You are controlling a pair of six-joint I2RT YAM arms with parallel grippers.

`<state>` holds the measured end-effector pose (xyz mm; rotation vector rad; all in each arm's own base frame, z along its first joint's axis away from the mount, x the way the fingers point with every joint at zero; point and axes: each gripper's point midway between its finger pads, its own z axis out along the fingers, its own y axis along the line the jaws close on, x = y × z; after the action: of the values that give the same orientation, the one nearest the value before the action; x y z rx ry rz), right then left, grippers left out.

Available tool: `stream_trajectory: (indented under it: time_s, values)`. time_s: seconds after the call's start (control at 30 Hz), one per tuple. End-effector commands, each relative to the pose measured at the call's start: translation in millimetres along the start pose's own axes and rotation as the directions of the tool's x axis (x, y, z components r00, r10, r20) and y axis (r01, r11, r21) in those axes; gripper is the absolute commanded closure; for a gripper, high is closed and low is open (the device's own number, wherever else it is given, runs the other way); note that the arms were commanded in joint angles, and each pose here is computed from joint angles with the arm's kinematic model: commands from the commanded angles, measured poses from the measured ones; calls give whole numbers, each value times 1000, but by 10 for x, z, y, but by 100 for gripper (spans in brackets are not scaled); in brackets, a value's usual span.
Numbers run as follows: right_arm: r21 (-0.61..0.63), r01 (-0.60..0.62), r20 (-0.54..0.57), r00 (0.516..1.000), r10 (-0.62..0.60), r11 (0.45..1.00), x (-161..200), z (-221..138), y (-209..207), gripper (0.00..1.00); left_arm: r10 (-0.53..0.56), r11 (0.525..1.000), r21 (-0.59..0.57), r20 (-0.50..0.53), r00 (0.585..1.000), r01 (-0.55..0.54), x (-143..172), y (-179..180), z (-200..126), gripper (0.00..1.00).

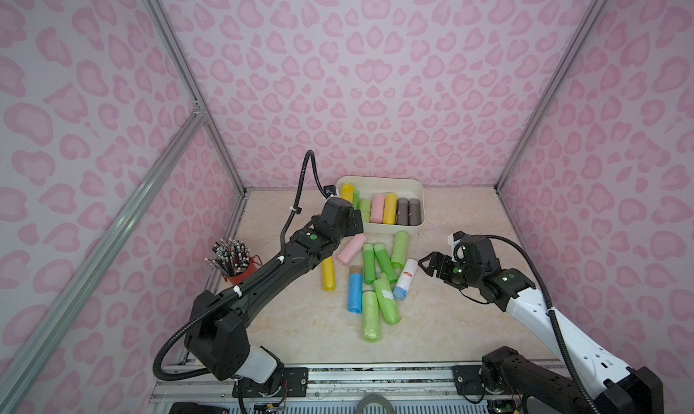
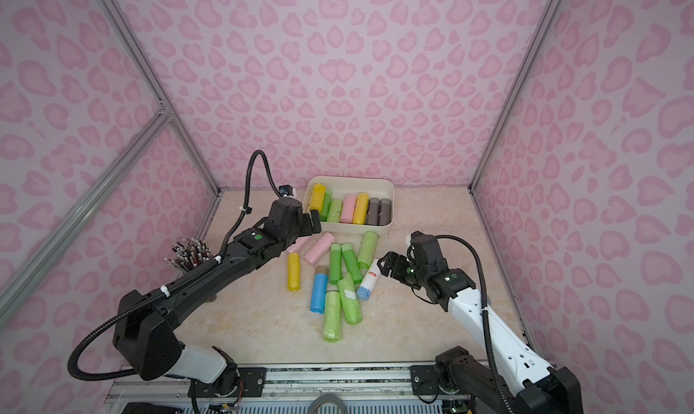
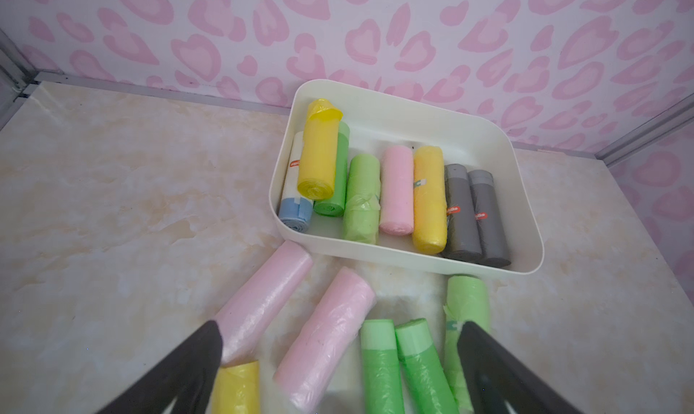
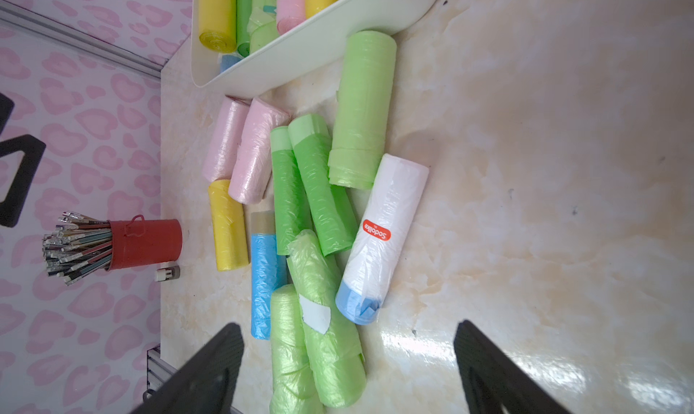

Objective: Put the roll of trash bags into the storage box
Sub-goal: Place the roll of trash bags in the storage box, then pick up the roll of trash bags from the center of the board.

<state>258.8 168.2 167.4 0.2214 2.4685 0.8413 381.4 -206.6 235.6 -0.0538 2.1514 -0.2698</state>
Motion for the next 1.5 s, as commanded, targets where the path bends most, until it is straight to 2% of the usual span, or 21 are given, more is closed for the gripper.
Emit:
stream_trajectory:
  time_s: [0.0,0.3,0.47,0.7,0.8,0.93,1.0,1.17,1.3,1.47]
  values:
    - [-10,9,-1,1000,-10,1000,19,3,15,10,-75,997,-5,32,997,76,95,163,-180,0]
    - [-67,64,-19,998,-65,996,126,130,221,11,-176,972,151,-25,984,178,451,324,-660,0]
    - [-41,77,-46,996,-79,996,254,210,227,10,-249,932,252,-81,965,262,617,321,-806,0]
    - [-38,70,-70,995,-73,997,471,319,243,10,-328,898,294,-48,943,328,667,399,-941,0]
    - [-69,92,-142,985,-101,993,619,419,356,10,-331,883,336,-47,942,327,648,339,-973,0]
    - [-63,129,-229,963,-140,990,811,564,425,1,-315,874,366,-74,946,319,682,263,-961,0]
    - [-58,149,-241,957,-159,987,865,614,454,6,-302,875,370,-84,950,311,695,239,-948,0]
    - [-10,176,-270,947,-172,984,982,780,407,6,-278,884,367,-84,957,289,671,217,-930,0]
    - [17,208,-290,937,-194,978,1054,857,385,10,-287,881,368,-86,954,298,655,206,-917,0]
    - [67,249,-319,923,-215,966,1133,928,299,23,-305,874,368,-95,948,318,650,206,-939,0]
